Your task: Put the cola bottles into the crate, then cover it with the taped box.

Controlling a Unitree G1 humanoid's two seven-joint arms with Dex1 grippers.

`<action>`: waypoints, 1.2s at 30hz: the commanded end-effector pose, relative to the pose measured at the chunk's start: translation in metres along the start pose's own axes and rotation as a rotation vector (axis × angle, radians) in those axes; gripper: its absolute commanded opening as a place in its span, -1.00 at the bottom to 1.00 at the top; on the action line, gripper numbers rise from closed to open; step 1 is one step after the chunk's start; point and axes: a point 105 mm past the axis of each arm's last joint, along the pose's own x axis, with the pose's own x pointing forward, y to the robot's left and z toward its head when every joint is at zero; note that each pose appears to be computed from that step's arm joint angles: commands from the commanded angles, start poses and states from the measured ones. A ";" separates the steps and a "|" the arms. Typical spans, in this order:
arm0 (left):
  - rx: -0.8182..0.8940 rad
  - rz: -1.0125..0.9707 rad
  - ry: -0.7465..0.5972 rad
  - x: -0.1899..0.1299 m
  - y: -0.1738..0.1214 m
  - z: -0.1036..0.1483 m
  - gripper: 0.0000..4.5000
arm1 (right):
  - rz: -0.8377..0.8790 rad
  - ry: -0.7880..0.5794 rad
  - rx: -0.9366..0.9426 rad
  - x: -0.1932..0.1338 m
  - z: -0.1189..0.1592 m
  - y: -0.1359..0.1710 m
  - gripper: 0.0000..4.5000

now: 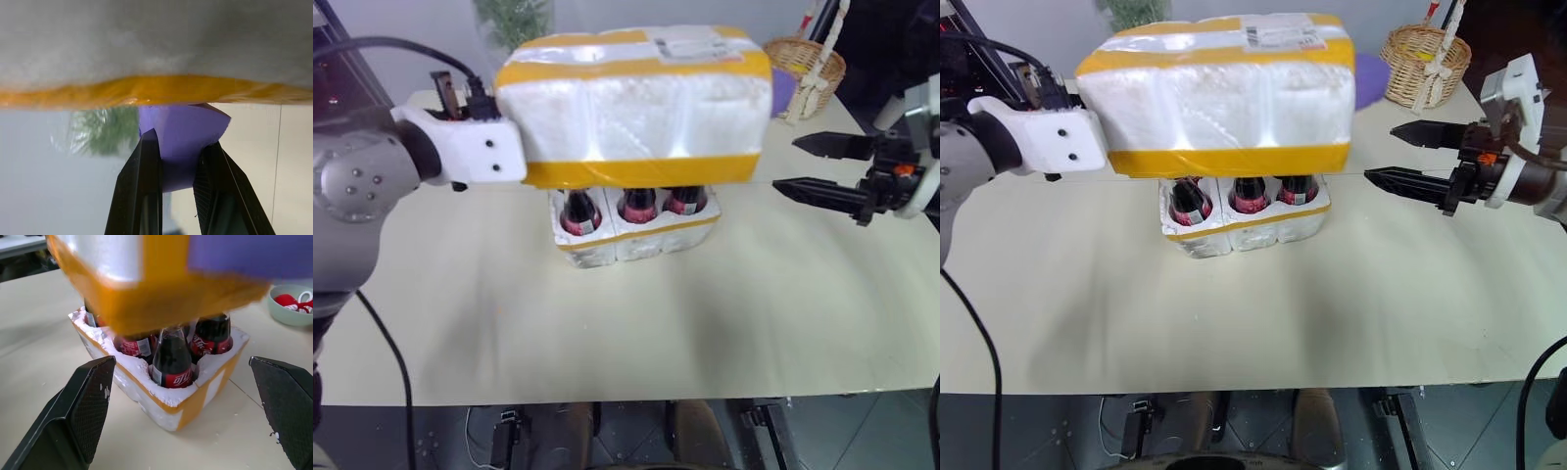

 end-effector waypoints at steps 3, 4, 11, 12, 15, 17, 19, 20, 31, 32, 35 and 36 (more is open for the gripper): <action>0.116 0.023 0.072 -0.002 -0.005 -0.008 -0.87 | -0.012 -0.065 -0.040 -0.002 0.017 0.004 1.00; 0.095 0.012 0.045 0.000 -0.011 -0.002 -0.87 | -0.013 -0.067 -0.039 -0.001 0.017 0.004 1.00; 0.040 -0.013 -0.011 0.006 -0.030 0.015 -0.87 | -0.021 -0.074 -0.037 0.000 0.020 0.005 1.00; 0.037 -0.009 -0.010 0.006 -0.029 0.016 -0.42 | -0.023 -0.075 -0.035 -0.001 0.020 0.004 1.00; 0.050 -0.007 0.010 0.004 -0.027 0.012 0.22 | -0.029 -0.077 -0.029 -0.006 0.018 0.002 1.00; 0.037 -0.024 0.020 0.003 -0.030 0.008 0.69 | -0.034 -0.076 -0.024 -0.009 0.015 -0.001 1.00; 0.005 -0.037 0.033 -0.001 -0.030 0.004 0.92 | -0.040 -0.075 -0.019 -0.012 0.011 -0.003 1.00; -0.011 -0.045 0.040 -0.003 -0.031 0.001 0.92 | -0.041 -0.074 -0.018 -0.014 0.010 -0.004 1.00; -0.768 -0.478 -0.065 -0.057 -0.080 -0.038 0.92 | -0.058 0.020 -0.039 -0.032 -0.013 -0.009 1.00; -0.887 -0.522 -0.130 -0.064 -0.079 -0.035 0.92 | -0.059 0.023 -0.038 -0.033 -0.014 -0.010 1.00; -1.233 -0.605 -0.427 -0.084 -0.048 -0.029 0.92 | -0.037 0.044 -0.021 -0.037 -0.018 -0.010 1.00; -1.289 -0.590 -0.468 -0.083 -0.038 -0.034 0.92 | -0.019 0.049 -0.017 -0.038 -0.018 -0.008 1.00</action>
